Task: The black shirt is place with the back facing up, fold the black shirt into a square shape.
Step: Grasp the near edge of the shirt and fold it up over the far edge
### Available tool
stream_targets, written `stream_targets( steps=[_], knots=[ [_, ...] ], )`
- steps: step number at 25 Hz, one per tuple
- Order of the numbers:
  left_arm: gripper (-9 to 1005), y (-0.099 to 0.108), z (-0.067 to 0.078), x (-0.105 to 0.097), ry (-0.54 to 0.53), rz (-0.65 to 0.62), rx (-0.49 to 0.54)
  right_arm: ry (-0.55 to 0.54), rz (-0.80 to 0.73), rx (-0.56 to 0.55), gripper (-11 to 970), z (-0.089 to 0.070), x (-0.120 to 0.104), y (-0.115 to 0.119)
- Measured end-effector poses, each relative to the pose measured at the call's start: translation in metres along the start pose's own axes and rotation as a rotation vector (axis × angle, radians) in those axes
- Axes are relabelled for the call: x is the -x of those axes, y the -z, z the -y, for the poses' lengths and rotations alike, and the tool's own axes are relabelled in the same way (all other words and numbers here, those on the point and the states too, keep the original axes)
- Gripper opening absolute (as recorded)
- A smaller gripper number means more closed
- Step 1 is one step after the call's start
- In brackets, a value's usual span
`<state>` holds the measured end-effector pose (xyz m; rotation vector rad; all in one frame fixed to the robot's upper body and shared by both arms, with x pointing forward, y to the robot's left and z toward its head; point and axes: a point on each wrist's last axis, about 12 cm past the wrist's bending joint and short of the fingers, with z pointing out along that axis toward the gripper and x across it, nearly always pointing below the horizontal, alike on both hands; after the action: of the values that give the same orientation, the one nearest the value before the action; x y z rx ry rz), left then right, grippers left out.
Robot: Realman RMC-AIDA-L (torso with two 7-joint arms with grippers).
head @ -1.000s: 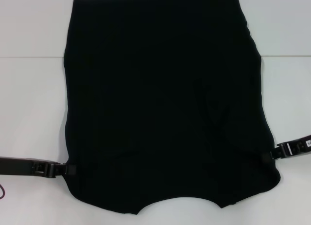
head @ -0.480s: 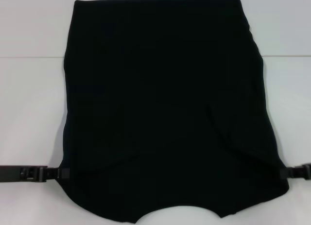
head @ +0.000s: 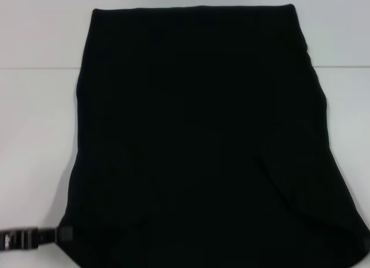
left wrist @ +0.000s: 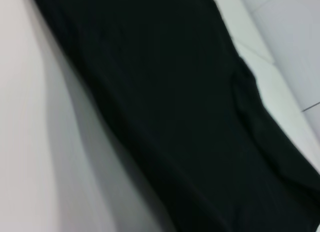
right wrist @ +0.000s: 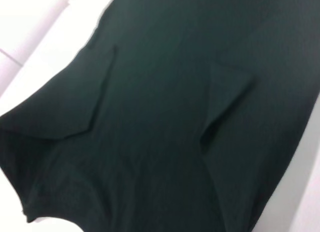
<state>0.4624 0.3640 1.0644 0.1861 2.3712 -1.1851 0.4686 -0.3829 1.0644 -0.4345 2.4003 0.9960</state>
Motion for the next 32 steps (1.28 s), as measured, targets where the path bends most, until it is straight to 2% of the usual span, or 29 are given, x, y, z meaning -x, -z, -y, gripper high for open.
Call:
stream_targets(
  steps=[8, 14, 17, 21, 25, 32],
  knots=[
    [147, 0.005, 0.006, -0.032, 0.008, -0.014, -0.076, 0.035, 0.053, 0.035, 26, -0.007, -0.045, 0.026],
    [153, 0.008, 0.010, -0.052, 0.029, -0.038, -0.111, 0.013, 0.066, 0.017, 26, -0.007, -0.065, 0.038],
    [155, 0.008, 0.011, -0.052, 0.030, -0.035, -0.115, 0.010, 0.099, 0.020, 25, -0.008, -0.066, 0.042],
    [159, 0.005, 0.011, -0.031, -0.005, -0.031, -0.118, 0.037, 0.157, 0.035, 25, -0.007, -0.048, 0.039],
    [163, 0.002, 0.011, 0.004, -0.052, -0.013, -0.110, 0.070, 0.229, 0.050, 25, -0.003, -0.016, 0.026],
    [170, -0.015, 0.010, 0.083, -0.132, 0.084, -0.046, 0.094, 0.337, 0.036, 25, 0.003, 0.036, 0.009]
  ],
)
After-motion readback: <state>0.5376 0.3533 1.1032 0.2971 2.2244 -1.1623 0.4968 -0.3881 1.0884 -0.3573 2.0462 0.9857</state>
